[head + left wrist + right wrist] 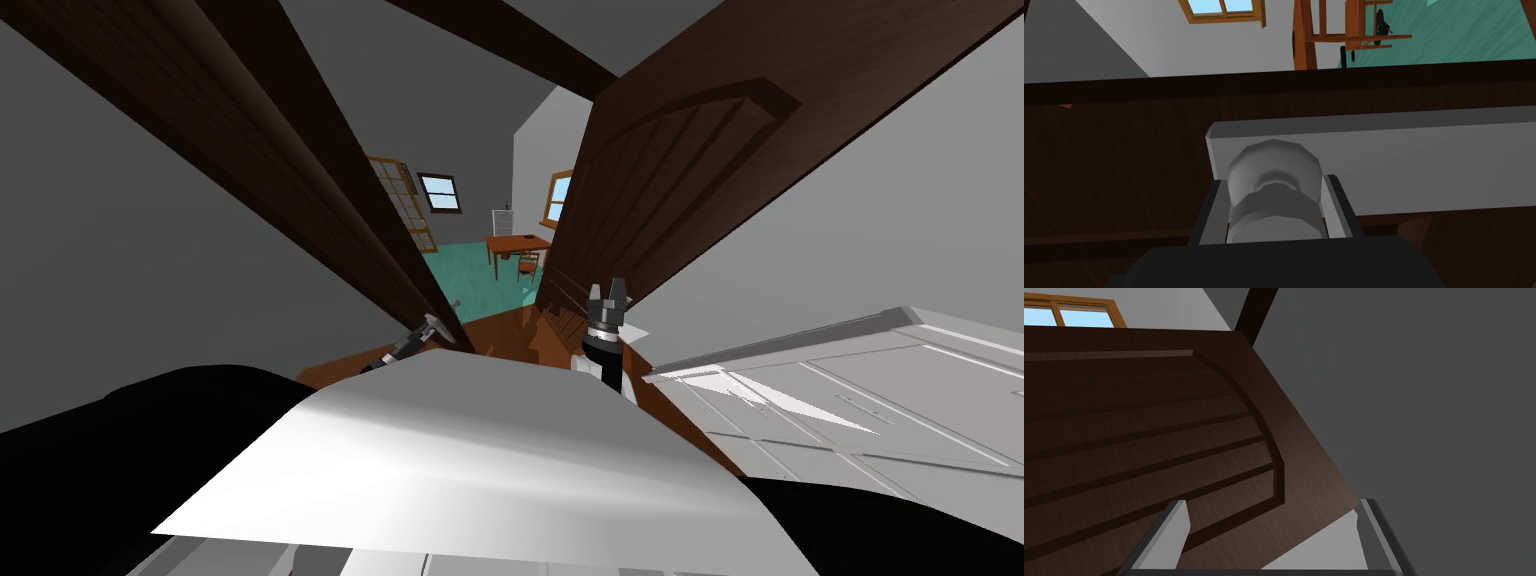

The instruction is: Pull the door open

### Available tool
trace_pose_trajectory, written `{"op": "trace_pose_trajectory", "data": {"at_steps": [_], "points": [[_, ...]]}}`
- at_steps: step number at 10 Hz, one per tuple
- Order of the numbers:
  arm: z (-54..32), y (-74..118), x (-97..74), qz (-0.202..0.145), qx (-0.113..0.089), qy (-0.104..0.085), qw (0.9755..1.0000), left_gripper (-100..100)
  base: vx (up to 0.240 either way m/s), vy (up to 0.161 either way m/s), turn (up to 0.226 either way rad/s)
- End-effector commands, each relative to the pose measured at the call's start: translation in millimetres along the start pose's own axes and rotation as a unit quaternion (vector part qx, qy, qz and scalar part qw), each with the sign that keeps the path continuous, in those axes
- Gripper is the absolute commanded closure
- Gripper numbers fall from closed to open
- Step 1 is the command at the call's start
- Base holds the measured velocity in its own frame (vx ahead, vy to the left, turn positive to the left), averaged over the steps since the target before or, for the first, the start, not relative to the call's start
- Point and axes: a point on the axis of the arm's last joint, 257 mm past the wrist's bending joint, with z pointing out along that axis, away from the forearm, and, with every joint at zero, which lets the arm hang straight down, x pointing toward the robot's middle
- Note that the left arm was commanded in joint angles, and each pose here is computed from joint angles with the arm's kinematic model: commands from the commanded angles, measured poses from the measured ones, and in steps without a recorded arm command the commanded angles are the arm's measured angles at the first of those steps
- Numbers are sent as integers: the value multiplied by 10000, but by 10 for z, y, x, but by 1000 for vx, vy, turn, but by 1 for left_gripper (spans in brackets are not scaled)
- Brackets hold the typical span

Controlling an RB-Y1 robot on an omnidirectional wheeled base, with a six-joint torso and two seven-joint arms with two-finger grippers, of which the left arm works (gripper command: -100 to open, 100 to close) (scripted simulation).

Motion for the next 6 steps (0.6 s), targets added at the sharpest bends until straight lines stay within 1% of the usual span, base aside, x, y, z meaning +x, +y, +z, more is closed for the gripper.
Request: {"op": "trace_pose_trajectory", "data": {"at_steps": [1,3,4,6], "points": [[-148,-6,4,-5,3,39,10000,100,-35,26,-49],[-366,-3,-20,-4,-39,77,10000,100,-48,39,-99],[-366,-31,-3,-5,16,110,9999,100,-42,26,-21],[-558,-60,-6,-6,21,172,9999,100,-44,24,-62]]}}
